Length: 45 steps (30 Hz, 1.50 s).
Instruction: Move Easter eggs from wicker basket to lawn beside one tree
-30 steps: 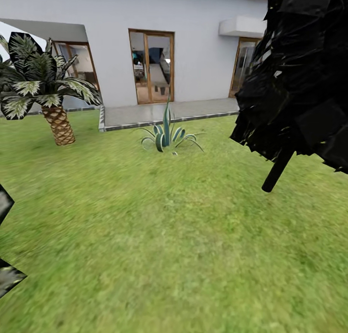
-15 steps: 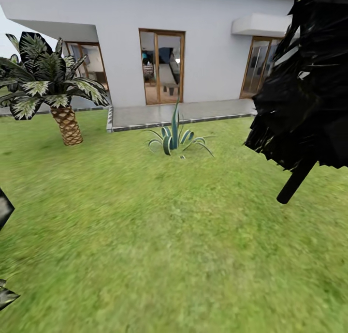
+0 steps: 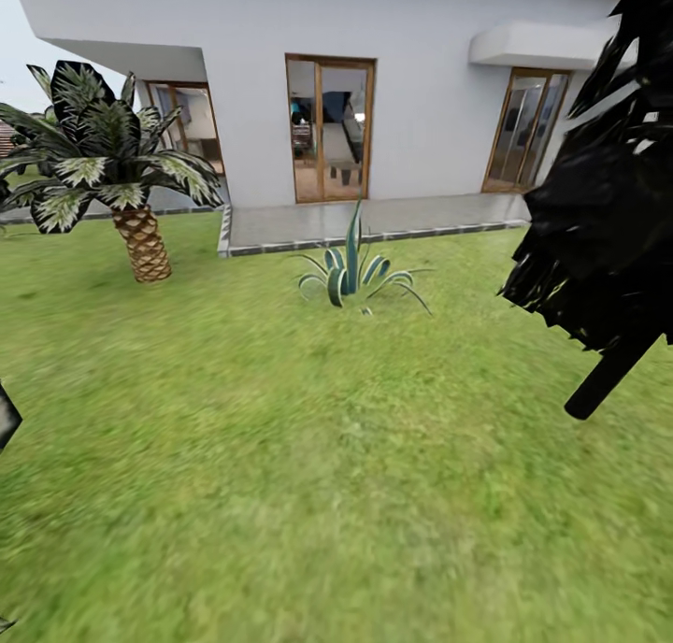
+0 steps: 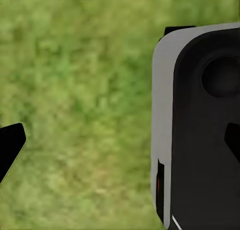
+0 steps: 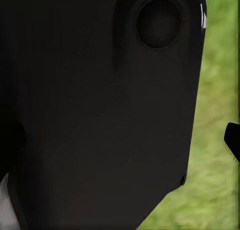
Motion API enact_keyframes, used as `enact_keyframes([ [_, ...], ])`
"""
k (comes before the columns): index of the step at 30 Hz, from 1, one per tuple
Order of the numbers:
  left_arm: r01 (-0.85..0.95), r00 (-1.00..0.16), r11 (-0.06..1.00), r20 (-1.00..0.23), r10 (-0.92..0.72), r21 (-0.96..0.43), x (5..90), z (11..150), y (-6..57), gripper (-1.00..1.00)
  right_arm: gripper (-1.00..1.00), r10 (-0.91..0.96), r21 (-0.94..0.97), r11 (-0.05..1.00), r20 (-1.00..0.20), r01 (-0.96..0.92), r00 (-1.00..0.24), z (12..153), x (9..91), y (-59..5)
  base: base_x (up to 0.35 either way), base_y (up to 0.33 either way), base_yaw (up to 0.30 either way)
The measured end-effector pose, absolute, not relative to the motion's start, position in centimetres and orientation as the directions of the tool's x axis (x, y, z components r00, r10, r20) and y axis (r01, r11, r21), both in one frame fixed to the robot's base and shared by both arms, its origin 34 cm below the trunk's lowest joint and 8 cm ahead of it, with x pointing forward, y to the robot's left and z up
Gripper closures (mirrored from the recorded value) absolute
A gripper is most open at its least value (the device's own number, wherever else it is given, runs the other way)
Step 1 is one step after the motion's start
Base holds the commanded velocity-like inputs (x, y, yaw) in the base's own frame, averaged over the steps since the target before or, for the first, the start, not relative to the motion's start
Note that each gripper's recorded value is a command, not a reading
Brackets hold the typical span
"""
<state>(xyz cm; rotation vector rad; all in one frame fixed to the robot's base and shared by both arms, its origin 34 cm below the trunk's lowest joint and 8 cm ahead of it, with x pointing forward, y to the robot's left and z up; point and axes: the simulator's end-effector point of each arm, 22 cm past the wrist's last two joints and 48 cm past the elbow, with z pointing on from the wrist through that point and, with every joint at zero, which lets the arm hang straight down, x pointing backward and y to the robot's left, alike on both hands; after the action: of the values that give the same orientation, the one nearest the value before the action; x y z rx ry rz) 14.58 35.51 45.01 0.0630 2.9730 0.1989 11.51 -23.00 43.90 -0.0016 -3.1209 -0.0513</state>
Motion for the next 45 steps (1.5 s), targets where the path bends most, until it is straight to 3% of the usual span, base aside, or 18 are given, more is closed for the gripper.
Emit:
enact_keyframes([
  [45, 0.031, -0.986, 0.99, -0.158, 0.053, 0.136, 14.58, 45.01, 35.51, -1.0, -1.0, 0.001, 0.033, 0.999, 0.02, 0.001, -1.0, 43.9, 11.51, -23.0, 0.331, 0.0, 0.06],
])
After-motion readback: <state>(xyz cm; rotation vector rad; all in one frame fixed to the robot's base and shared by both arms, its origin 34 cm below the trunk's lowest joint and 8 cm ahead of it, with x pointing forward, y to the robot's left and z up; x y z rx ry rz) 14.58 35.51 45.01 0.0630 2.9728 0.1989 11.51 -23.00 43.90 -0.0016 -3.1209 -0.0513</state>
